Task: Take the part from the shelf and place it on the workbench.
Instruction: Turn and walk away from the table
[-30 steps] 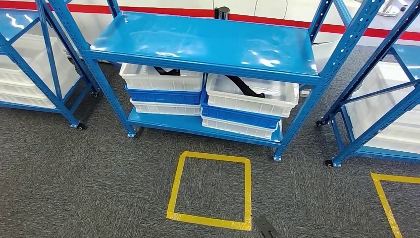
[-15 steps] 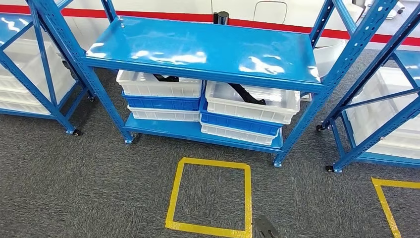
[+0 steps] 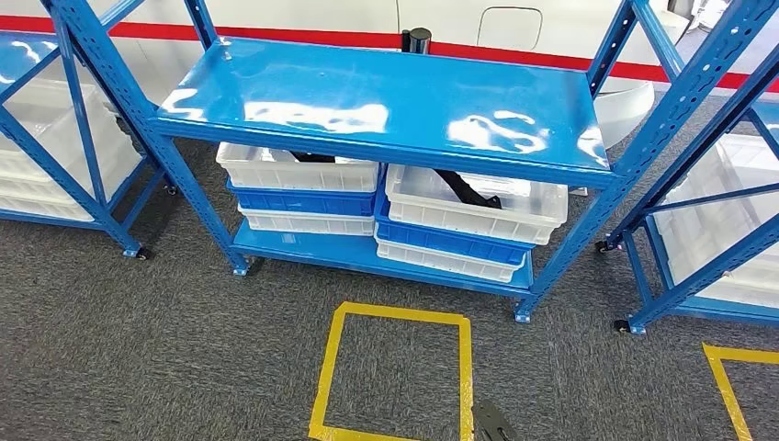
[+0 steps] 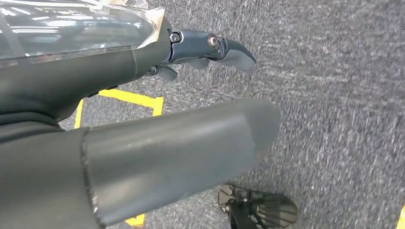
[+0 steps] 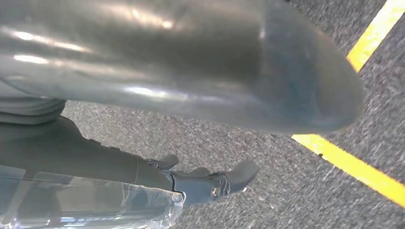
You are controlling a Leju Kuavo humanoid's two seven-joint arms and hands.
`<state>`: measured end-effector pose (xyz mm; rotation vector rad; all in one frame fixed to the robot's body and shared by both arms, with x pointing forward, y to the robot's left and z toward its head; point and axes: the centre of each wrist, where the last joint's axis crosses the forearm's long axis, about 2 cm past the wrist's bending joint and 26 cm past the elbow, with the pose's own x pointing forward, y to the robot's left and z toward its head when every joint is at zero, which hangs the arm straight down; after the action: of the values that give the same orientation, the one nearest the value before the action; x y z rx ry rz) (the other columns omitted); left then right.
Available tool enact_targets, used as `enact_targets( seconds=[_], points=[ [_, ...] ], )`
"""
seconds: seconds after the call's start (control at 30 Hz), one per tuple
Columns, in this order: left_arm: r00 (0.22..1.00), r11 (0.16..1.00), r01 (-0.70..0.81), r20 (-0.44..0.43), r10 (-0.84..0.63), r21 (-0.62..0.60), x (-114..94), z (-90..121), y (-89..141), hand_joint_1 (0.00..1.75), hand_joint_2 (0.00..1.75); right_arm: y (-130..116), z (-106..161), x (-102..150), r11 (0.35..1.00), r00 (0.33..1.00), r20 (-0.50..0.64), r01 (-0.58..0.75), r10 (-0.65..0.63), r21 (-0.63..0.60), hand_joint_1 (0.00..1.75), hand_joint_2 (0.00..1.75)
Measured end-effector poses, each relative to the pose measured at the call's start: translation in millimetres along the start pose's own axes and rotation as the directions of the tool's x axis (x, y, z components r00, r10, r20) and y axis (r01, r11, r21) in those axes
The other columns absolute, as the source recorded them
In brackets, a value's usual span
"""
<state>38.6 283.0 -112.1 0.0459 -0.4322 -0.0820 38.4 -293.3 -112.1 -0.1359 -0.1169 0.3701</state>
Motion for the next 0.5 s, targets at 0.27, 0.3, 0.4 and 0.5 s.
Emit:
enact_targets(
  seconds=[0.27, 0.3, 0.4, 0.5],
  points=[
    [1.0, 1.0, 0.006, -0.003, -0.006, -0.003, -1.0, 0.4, -0.8, 0.0, 0.0, 0.5, 0.1, -0.5, 1.0, 1.0, -0.001, 0.0, 0.0, 0.001, 0.0, 0.0],
    [1.0, 1.0, 0.007, -0.003, -0.007, -0.001, -1.1, 0.4, -0.8, 0.0, 0.0, 0.8, 0.1, -1.1, 1.0, 1.0, -0.003, 0.0, 0.0, 0.001, 0.0, 0.0],
    [1.0, 1.0, 0.015, -0.004, -0.015, 0.015, -0.5, 0.2, 0.0, 0.0, 0.0, 1.1, 0.1, -0.5, 1.0, 1.0, -0.002, 0.0, 0.0, 0.0, 0.0, 0.0],
    [1.0, 0.999, 0.027, -0.011, -0.027, 0.031, 0.0, 0.2, -1.0, 0.0, 0.0, 0.1, 0.0, 0.4, 1.0, 1.0, -0.002, 0.0, 0.0, -0.008, 0.0, 0.0]
  ],
)
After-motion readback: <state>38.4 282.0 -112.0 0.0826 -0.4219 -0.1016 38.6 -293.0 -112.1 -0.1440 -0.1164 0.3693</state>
